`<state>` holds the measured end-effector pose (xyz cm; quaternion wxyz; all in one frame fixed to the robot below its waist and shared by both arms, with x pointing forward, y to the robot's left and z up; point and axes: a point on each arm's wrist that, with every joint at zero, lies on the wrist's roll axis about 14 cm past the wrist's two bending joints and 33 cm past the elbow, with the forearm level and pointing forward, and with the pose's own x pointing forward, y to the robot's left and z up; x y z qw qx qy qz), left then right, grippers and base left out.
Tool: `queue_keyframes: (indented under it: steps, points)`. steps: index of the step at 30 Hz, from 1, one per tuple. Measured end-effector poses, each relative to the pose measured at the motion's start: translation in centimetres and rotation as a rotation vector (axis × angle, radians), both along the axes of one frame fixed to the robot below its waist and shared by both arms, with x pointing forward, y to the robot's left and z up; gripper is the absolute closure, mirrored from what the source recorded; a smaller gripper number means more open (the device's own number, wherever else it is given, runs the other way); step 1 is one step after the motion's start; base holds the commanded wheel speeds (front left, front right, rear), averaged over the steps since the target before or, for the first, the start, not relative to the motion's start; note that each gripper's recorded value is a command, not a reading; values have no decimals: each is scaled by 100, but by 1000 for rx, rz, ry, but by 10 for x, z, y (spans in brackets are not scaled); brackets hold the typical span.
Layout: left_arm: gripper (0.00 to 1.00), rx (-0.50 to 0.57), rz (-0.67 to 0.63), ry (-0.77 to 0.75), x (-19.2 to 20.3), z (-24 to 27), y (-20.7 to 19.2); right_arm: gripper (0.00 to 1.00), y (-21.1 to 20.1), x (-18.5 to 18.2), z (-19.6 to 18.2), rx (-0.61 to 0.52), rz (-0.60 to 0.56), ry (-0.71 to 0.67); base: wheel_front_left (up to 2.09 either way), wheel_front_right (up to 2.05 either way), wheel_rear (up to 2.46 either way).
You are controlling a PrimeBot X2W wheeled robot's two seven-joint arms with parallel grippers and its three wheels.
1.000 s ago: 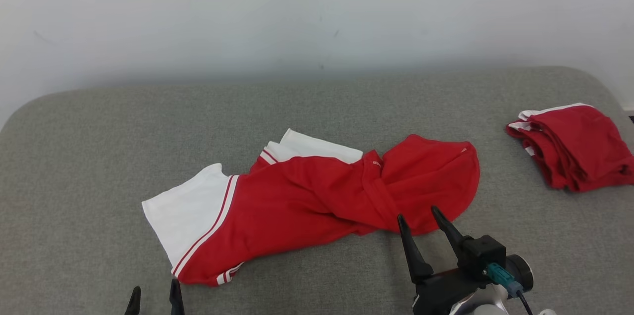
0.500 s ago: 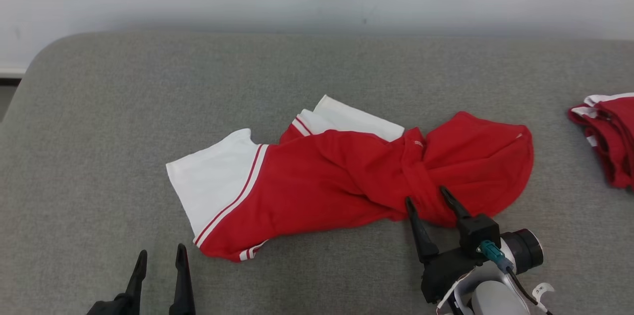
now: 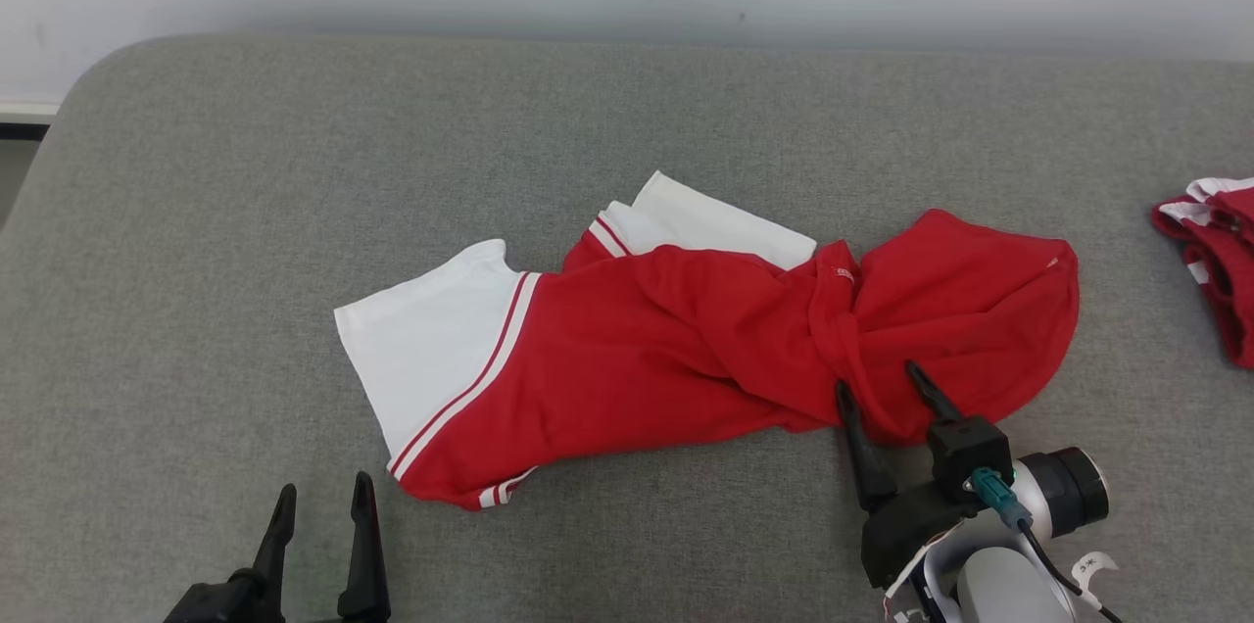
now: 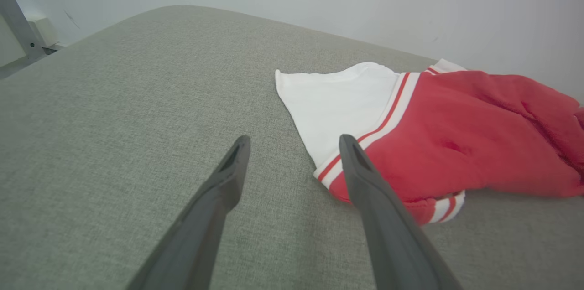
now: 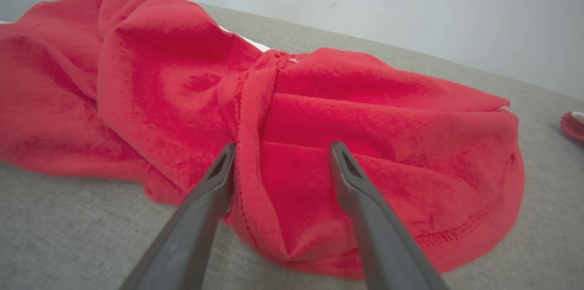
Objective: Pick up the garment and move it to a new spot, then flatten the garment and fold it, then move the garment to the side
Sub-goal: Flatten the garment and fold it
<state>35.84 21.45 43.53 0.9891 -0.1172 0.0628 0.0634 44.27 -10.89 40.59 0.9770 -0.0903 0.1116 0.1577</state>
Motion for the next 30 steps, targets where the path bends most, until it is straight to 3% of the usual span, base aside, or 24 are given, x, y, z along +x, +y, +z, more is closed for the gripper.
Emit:
queue_keyframes:
  steps: [7, 8, 9, 10, 11, 17, 23, 30]
  points:
    - [0, -7, -22, -10, 2, 2, -6, 0, -11, -3, 10, -9, -27, -27, 0, 0, 0]
    - [0, -8, -25, -13, 2, 3, -7, 4, -13, -4, 11, -12, -32, -27, 0, 0, 0]
    - [0, -11, -30, -16, 2, 4, -8, 40, -16, -5, 11, -15, -39, -26, 0, 0, 0]
    - [0, -12, -32, -19, 2, 5, -8, 61, -18, -6, 11, -17, -44, -24, 0, 0, 0]
    - [0, -13, -34, -19, 2, 5, -9, 100, -20, -8, 11, -20, -49, -22, 0, 0, 0]
    - [0, -14, -55, -33, 3, 9, -13, 100, -34, -11, 22, -3, -94, -46, 0, 0, 0]
    - [0, -7, -77, -58, 2, 16, -18, 100, -46, -5, 68, 68, -150, -177, 0, 0, 0]
    - [0, -10, -122, -87, 5, 25, -31, 100, -97, -13, 119, 138, -303, -328, 0, 0, 0]
